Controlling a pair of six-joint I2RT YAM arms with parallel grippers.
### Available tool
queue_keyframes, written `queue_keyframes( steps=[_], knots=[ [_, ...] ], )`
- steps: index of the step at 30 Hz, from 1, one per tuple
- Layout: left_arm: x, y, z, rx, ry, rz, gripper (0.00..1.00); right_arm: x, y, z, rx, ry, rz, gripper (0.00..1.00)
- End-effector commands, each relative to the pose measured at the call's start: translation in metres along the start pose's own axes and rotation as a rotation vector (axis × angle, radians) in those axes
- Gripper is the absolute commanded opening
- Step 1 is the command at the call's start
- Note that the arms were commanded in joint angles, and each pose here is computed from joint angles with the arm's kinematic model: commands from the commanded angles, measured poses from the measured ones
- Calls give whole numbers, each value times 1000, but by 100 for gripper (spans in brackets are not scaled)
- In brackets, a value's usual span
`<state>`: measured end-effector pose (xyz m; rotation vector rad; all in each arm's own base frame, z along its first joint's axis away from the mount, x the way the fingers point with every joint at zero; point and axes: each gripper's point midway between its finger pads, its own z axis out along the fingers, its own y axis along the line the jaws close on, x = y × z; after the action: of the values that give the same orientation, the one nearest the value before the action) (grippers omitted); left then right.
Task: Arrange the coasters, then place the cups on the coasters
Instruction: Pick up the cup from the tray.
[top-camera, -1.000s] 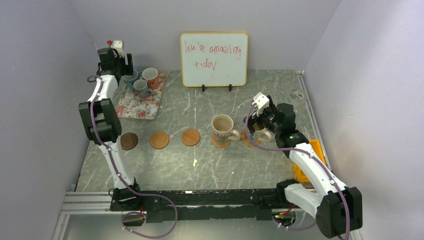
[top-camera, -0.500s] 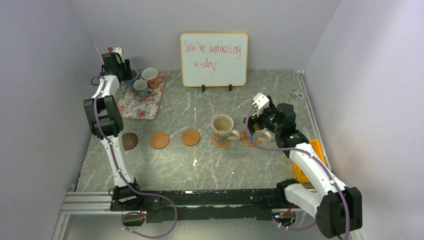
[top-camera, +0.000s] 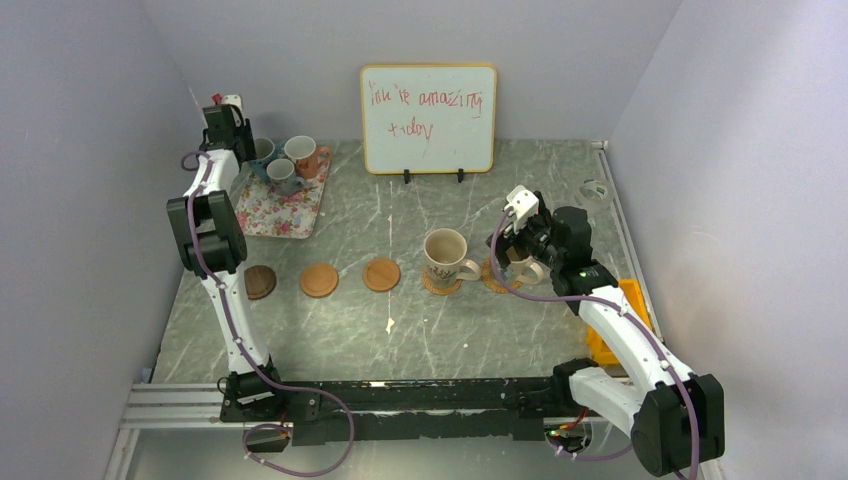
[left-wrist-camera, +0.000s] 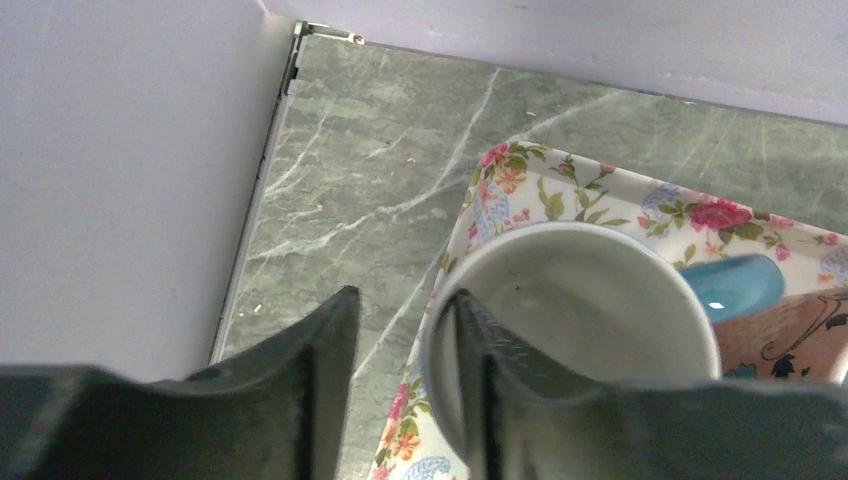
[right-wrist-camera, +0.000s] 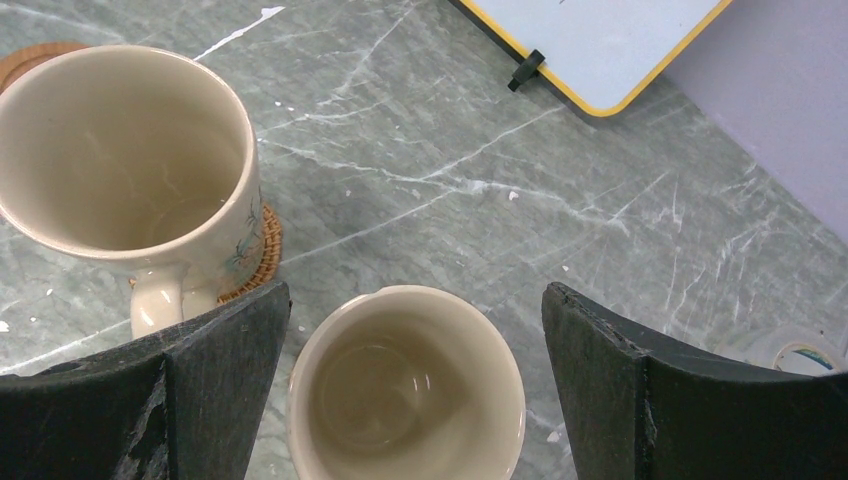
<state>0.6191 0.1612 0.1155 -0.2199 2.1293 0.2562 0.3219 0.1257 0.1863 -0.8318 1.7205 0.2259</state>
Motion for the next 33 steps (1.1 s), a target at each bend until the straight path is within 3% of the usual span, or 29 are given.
queue_keyframes(
  steps=[1,10,21,33],
  knots=[
    [-18,13,-2,-13,-39,-23,27,-21,-4,-4,1,-62,-28,100],
    [-33,17,-16,78,-75,-112,5,-22,-5,-6,2,-69,-24,100],
    [-57,56,-56,73,-163,-204,5,-23,-4,-6,-3,-71,-22,100],
    [-67,63,-100,177,-240,-177,5,-24,-4,-7,-5,-75,-22,100]
  ],
)
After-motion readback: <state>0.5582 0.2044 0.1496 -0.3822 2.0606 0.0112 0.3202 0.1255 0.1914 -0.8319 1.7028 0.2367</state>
